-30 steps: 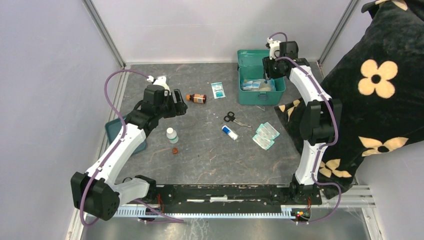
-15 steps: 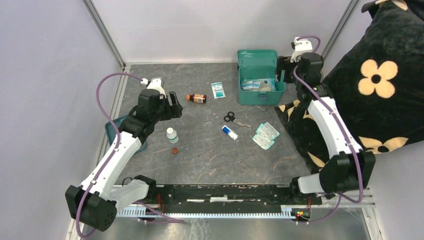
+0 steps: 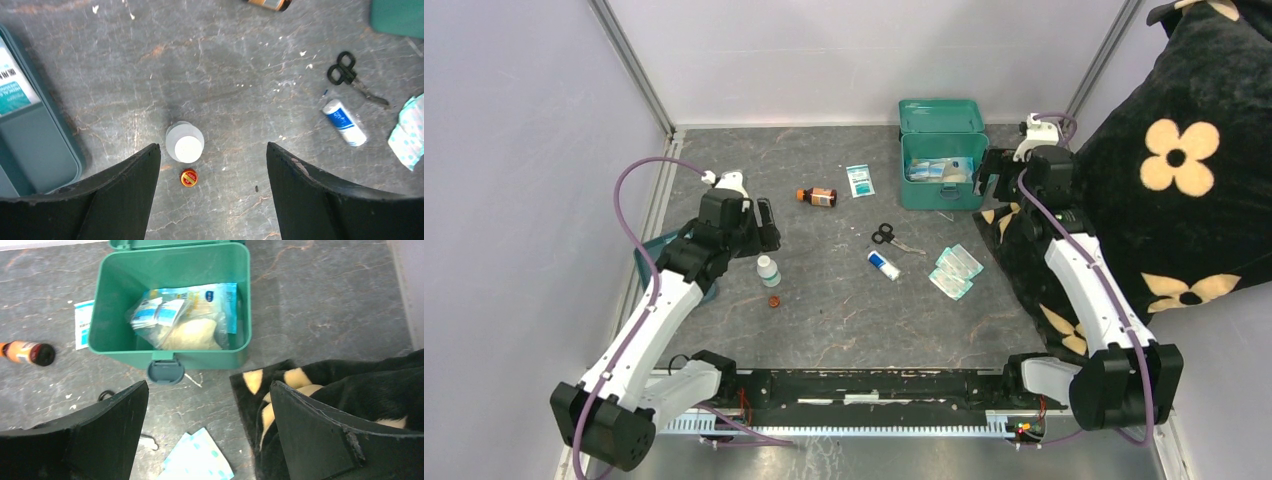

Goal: Organize the medicine kit

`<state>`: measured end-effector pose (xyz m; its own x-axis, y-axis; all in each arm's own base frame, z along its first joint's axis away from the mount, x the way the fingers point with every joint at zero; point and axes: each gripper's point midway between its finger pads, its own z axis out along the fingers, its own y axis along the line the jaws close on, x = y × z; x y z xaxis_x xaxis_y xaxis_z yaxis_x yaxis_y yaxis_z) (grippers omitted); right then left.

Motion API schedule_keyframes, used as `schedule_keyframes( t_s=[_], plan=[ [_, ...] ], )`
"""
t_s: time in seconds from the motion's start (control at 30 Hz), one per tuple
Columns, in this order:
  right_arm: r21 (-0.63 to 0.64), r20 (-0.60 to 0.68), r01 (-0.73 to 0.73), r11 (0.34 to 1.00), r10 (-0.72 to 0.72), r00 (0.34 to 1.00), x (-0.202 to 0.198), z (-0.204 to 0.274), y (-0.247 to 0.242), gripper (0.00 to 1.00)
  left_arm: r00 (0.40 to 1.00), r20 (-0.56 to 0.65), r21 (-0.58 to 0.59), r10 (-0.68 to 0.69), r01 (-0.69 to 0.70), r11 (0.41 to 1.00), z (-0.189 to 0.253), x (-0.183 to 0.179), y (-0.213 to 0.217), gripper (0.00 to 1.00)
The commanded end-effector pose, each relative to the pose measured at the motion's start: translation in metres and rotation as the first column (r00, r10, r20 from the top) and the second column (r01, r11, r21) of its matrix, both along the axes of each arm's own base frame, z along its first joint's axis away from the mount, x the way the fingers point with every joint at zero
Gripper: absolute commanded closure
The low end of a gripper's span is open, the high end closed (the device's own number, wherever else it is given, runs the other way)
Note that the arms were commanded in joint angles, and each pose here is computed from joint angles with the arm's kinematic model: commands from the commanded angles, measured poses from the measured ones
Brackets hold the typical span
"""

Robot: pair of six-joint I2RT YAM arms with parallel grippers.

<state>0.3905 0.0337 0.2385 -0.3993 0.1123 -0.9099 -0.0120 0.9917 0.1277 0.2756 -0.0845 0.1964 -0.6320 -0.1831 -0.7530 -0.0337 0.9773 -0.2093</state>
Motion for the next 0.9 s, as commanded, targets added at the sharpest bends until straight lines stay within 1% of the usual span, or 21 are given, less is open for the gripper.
schedule_keyframes(
  t_s=[0.0, 0.1, 0.27, 0.37, 0.43, 0.53, 0.87],
  plan=[
    [0.09, 0.09, -0.127, 0.988, 0.119, 0.989, -0.003, 0.024, 0.027, 0.03, 0.99, -0.13, 0.034, 0.056, -0.052, 0.998, -0.034, -0.004, 0.006, 0.17],
    [0.107, 0.048, -0.168, 0.98, 0.164, 0.985, -0.006, 0.013, 0.035, 0.04, 0.983, -0.168, 0.064, 0.078, -0.068, 0.996, -0.047, -0.001, 0.009, 0.19],
    [0.117, 0.031, -0.189, 0.975, 0.186, 0.982, -0.013, 0.001, 0.039, 0.06, 0.977, -0.193, 0.097, 0.088, -0.07, 0.993, -0.06, 0.005, 0.01, 0.22],
    [0.112, 0.018, -0.195, 0.974, 0.194, 0.981, -0.019, -0.006, 0.039, 0.07, 0.97, -0.227, 0.111, 0.084, -0.06, 0.992, -0.071, 0.008, 0.009, 0.28],
    [0.109, 0.013, -0.191, 0.976, 0.191, 0.982, -0.023, -0.012, 0.038, 0.07, 0.967, -0.242, 0.109, 0.078, -0.053, 0.993, -0.077, 0.009, 0.006, 0.35],
    [0.108, 0.011, -0.185, 0.977, 0.185, 0.983, -0.027, -0.017, 0.036, 0.08, 0.964, -0.257, 0.111, 0.071, -0.043, 0.993, -0.082, 0.01, 0.005, 0.38],
    [0.102, -0.014, -0.2, 0.975, 0.202, 0.979, -0.027, -0.029, 0.038, 0.08, 0.955, -0.287, 0.127, 0.074, -0.039, 0.991, -0.089, 0.006, 0.006, 0.4]
  ],
)
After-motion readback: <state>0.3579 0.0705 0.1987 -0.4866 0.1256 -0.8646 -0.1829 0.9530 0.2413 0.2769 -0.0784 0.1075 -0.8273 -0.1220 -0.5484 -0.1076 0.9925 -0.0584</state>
